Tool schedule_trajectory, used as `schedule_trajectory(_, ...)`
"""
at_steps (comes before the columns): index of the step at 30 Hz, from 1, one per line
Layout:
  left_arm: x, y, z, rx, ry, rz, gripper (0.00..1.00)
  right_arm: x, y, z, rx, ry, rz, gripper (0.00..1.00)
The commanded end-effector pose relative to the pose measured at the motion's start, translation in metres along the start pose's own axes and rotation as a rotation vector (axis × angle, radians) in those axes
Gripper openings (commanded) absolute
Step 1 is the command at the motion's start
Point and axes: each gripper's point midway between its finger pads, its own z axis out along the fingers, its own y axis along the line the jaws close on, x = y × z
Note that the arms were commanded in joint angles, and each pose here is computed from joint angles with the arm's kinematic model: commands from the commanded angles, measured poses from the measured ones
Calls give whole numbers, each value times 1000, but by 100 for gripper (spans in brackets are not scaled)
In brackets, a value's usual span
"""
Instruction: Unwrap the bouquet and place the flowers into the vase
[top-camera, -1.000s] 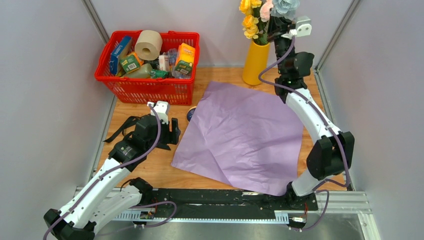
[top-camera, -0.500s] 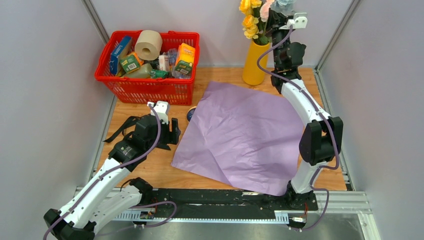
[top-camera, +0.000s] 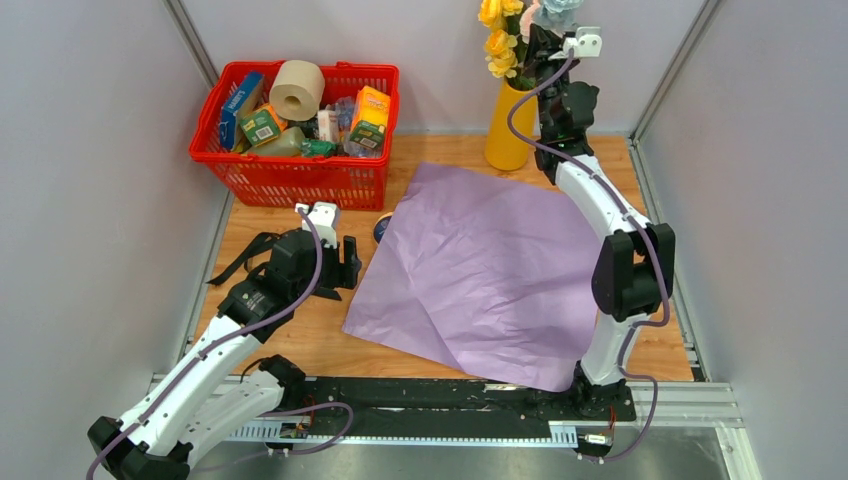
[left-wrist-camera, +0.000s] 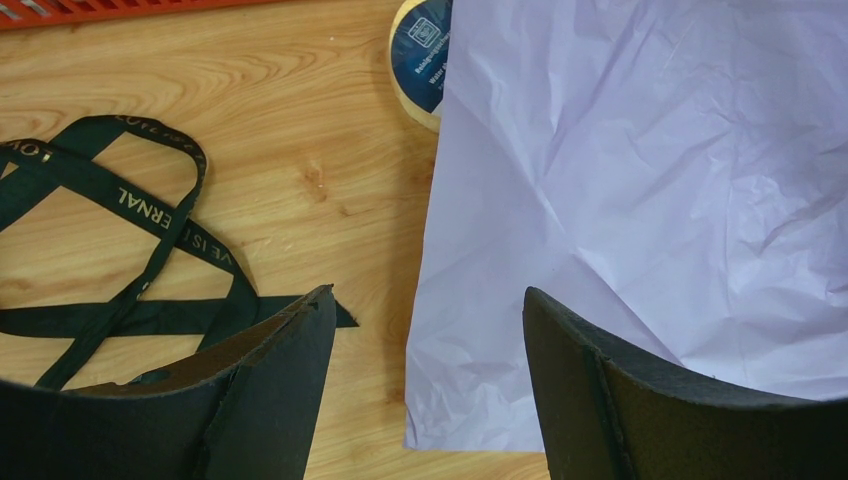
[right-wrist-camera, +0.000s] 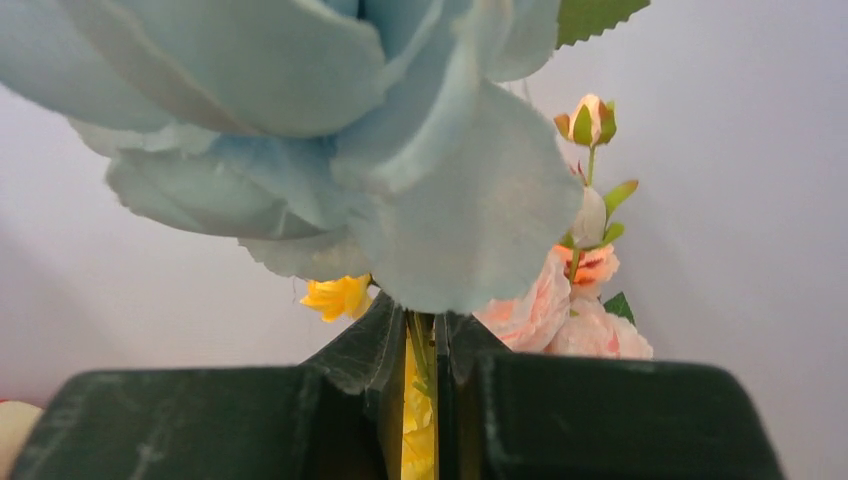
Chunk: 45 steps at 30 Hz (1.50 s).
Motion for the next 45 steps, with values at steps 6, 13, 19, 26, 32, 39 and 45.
schedule_trajectory(6,-18,-4,-4,14,-53,10,77,45,-16,5,77,104,-27,0)
schedule_trajectory(13,-17,-4,-3,15,-48,10,77,101,-25,-10,103,249,-69,0)
schedule_trajectory(19,-17,-4,-3,12,-45,11,77,122,-26,-21,123,298,-58,6)
schedule_trajectory(26,-17,-4,-3,12,-45,11,77,122,-22,-23,120,340,-87,35)
schedule_trajectory(32,-17,-4,-3,14,-46,11,77,101,-24,-32,139,359,-89,54)
schedule_trajectory(39,-17,-5,-3,19,-47,9,77,85,-23,-45,139,425,-86,71)
schedule_trajectory(45,-18,-4,-5,14,-53,8,77,67,-24,-61,156,478,-66,79)
